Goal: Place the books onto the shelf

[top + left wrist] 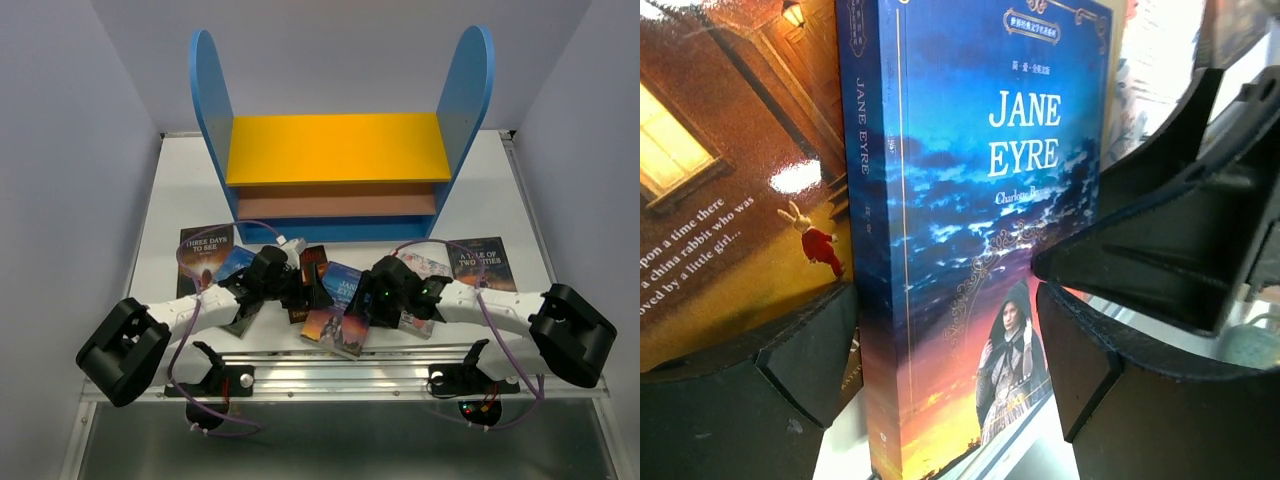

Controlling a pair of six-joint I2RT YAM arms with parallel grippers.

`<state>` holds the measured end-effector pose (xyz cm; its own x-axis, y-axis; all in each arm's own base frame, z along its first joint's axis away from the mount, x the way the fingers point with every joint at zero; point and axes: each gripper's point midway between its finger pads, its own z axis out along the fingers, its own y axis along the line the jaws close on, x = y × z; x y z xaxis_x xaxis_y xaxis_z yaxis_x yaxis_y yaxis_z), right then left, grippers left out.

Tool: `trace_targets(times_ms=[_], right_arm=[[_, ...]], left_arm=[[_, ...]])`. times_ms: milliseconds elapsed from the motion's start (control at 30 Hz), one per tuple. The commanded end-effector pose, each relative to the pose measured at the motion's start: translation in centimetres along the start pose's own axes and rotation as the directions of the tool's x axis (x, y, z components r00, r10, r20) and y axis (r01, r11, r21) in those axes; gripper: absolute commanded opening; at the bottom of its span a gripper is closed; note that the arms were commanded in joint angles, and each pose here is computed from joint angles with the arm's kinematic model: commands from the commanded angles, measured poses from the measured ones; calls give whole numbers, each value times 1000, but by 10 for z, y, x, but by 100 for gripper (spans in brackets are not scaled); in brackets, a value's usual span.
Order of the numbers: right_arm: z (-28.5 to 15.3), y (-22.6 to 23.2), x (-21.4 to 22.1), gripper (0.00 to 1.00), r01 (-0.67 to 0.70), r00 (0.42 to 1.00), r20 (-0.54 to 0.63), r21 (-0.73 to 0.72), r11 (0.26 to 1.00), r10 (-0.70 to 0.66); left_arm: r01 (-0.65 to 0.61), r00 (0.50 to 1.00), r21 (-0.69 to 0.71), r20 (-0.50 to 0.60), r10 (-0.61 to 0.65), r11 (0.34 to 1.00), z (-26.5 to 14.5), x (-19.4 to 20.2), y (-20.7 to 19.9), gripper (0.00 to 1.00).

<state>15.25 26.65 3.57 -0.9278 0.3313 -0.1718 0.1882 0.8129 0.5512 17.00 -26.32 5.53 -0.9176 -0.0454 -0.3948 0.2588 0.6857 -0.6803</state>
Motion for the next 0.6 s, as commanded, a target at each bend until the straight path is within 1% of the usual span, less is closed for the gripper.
trace_targets(times_ms=[0,33,100,133,200,233,300,367,433,500,567], right_arm=[[11,-17,2,79,-48,999,24,42,998,47],[11,-18,-2,77,-55,997,52,46,997,52],[8,-16,-4,72,-57,996,66,28,998,55],[7,-10,-7,68,-56,995,76,-6,998,56],[5,-5,-7,68,-51,995,81,-50,997,55],[4,1,-7,67,-41,996,82,-80,996,47],[3,7,-9,67,-22,996,88,-103,994,31],[1,10,-10,65,-10,995,95,-124,992,22],[-4,23,-9,64,13,996,90,-189,982,5],[-7,27,-10,63,17,995,96,-216,976,4],[-11,32,-11,62,32,994,108,-257,966,-4]], left_arm=[[34,999,263,-19,-30,964,-12,7,-52,82],[39,999,284,-24,-34,958,-14,8,-56,82],[54,999,308,-20,-50,950,-18,10,-59,82],[57,998,358,-17,-55,932,-22,9,-68,82],[68,998,412,-16,-68,909,-27,8,-78,82],[65,998,471,-9,-69,880,-34,7,-91,82],[58,998,517,3,-70,854,-41,4,-102,82],[44,998,530,12,-59,847,-43,1,-108,81],[30,999,538,11,-43,843,-42,2,-113,82],[34,999,537,-6,-37,843,-39,3,-114,81],[24,1000,560,-13,-21,828,-40,6,-121,80]])
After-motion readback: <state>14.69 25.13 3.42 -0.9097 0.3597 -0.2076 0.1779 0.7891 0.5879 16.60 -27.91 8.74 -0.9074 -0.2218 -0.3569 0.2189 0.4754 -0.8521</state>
